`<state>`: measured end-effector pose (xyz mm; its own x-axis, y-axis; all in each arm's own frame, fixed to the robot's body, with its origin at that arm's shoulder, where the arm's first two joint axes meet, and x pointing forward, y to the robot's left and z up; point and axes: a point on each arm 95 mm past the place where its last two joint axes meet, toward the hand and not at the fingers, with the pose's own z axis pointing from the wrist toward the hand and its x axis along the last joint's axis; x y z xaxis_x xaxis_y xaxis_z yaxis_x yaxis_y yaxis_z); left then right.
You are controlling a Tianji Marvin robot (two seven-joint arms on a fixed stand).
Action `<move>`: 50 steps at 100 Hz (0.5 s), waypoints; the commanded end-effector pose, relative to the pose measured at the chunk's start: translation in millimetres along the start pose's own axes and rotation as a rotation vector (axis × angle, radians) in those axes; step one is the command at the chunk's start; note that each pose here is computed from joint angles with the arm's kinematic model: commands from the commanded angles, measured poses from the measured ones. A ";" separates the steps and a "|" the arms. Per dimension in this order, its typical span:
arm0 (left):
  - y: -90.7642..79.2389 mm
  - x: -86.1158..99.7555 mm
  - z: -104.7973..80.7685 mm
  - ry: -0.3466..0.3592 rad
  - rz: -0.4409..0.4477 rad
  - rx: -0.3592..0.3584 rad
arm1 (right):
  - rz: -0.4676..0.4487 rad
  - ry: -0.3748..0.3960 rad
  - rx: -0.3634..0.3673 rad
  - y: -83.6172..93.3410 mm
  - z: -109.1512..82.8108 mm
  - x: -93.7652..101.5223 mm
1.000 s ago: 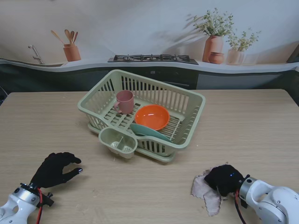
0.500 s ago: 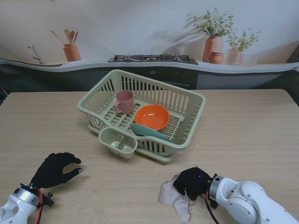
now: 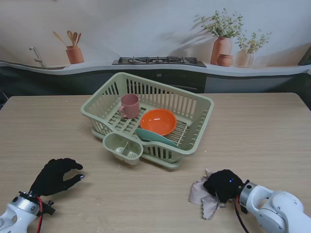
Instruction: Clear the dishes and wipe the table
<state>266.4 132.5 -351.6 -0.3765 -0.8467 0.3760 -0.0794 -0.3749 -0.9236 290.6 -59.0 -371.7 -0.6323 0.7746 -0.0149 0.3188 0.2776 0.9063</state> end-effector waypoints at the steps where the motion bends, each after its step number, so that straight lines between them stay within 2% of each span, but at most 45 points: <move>1: 0.0 3.2 0.2 0.009 -0.010 -0.010 | -0.008 -0.026 0.076 -22.6 -11.4 -10.3; 25: -0.7 2.2 -0.1 0.015 -0.015 -0.012 | -0.065 -0.099 0.069 -27.2 -27.6 -33.3; 50: 0.2 0.0 -4.7 -0.006 -0.048 -0.023 | -0.063 -0.165 0.038 -22.4 -15.4 -42.0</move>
<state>265.7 135.1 -349.6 -0.3757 -0.8331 0.4059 -0.0861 -0.4047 -0.9104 299.8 -105.8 -373.9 -0.5307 0.8339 -0.1518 0.2722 0.3373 0.9012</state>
